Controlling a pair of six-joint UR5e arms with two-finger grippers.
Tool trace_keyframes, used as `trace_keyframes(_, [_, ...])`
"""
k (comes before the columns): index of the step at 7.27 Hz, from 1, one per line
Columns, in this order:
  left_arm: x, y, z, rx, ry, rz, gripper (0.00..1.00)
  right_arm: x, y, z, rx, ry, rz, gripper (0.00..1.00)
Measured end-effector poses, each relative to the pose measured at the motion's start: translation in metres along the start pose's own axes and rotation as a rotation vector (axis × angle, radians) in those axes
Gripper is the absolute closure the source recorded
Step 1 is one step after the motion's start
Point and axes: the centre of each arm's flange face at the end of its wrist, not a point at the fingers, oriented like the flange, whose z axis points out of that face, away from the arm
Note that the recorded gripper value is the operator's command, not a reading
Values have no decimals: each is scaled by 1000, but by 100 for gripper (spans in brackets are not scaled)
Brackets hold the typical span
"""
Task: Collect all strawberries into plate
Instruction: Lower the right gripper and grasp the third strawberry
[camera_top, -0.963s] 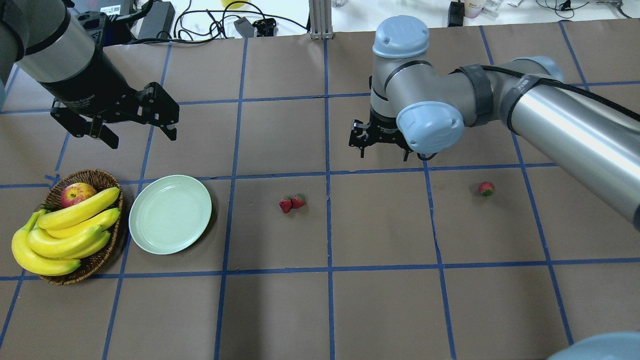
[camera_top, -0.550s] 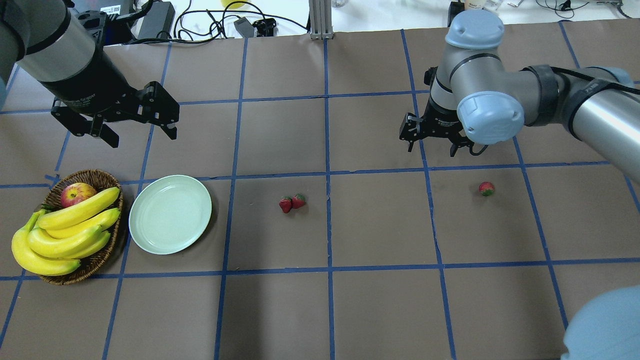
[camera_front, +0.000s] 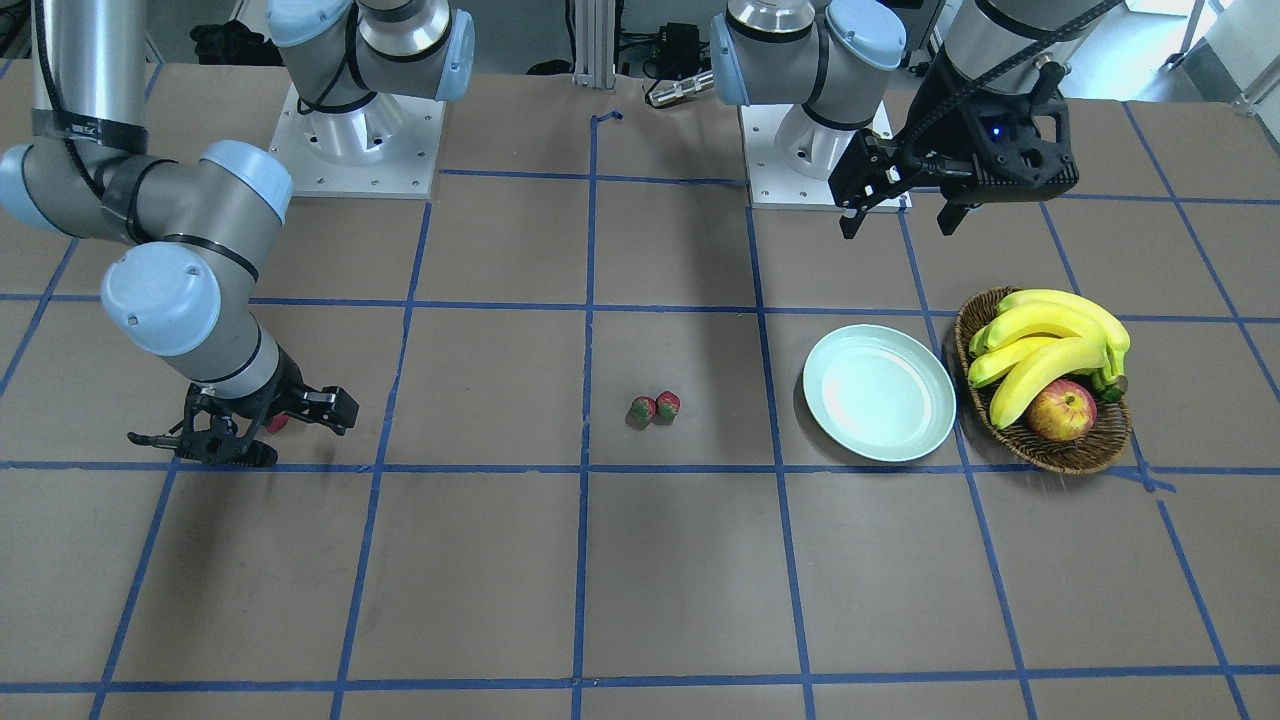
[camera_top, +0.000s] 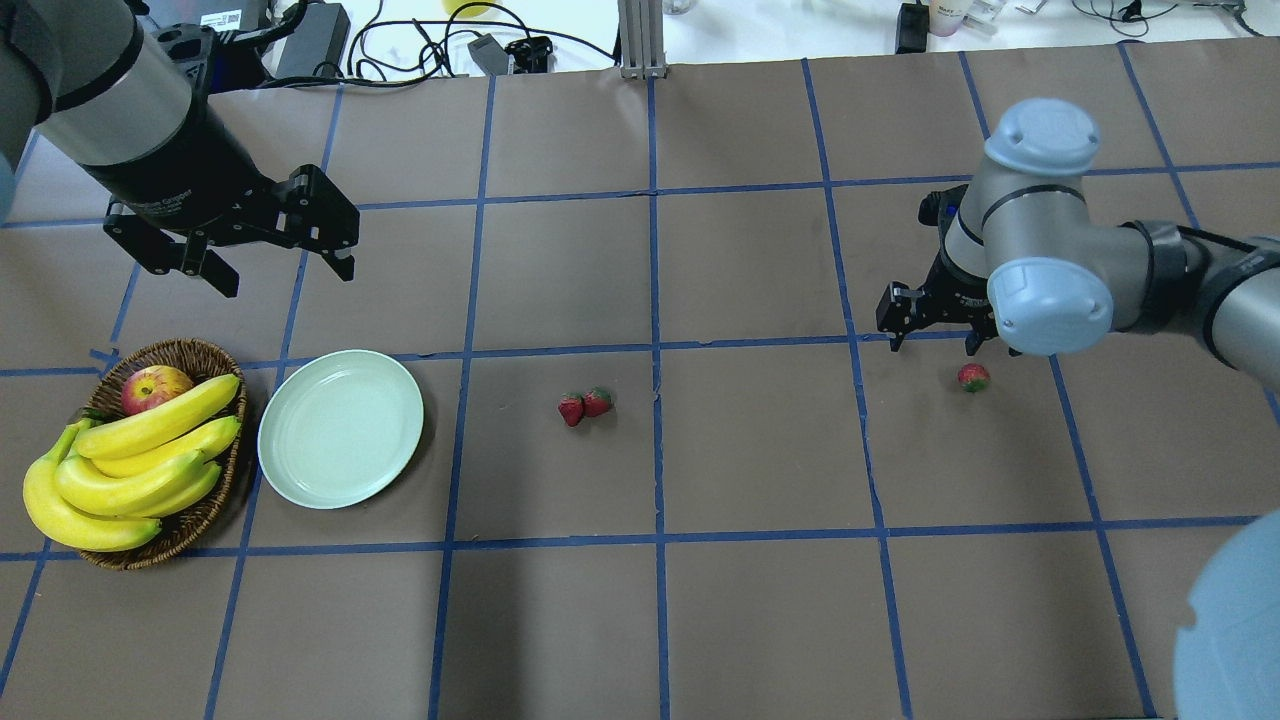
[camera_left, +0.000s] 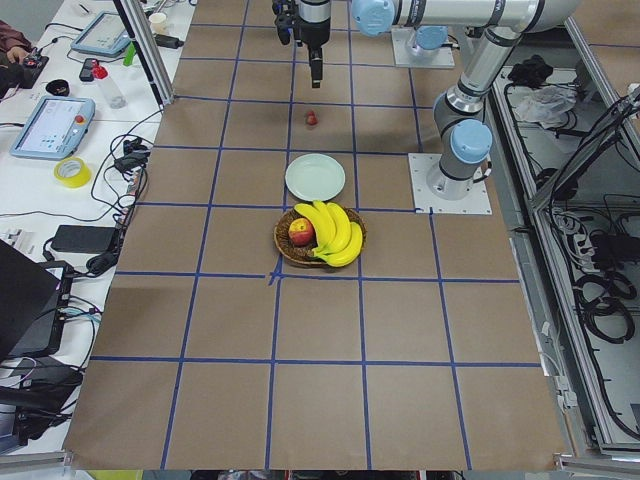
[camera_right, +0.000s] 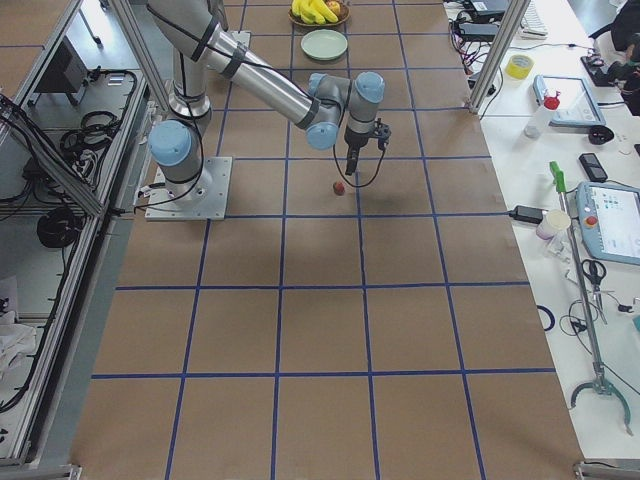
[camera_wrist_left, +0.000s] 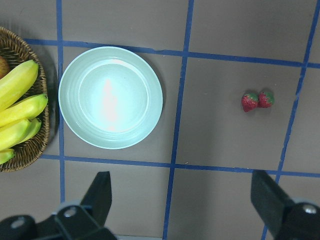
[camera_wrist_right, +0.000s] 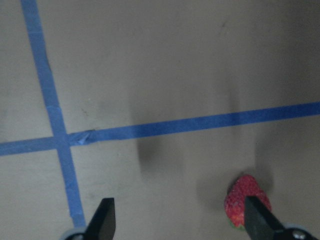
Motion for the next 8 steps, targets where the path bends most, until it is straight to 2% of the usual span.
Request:
trace_keyframes(2, [0,-1,1,0,-1,0,0,12,12,12,57,57,-25,9])
trace_keyframes(4, [0,-1,0,3,0,-1,0,21,10,10,69,65,-32,9])
trace_keyframes(5, [0,-1,0,3,0,0,0,27,10,12,64,63,-35,13])
trace_keyframes(6, [0,-2,1,1,0,1,0,35,10,14,57,61,-40,29])
trace_keyframes(8, [0,-2,3,-1,-1,1,0,42,20,29,23,51,-51,98])
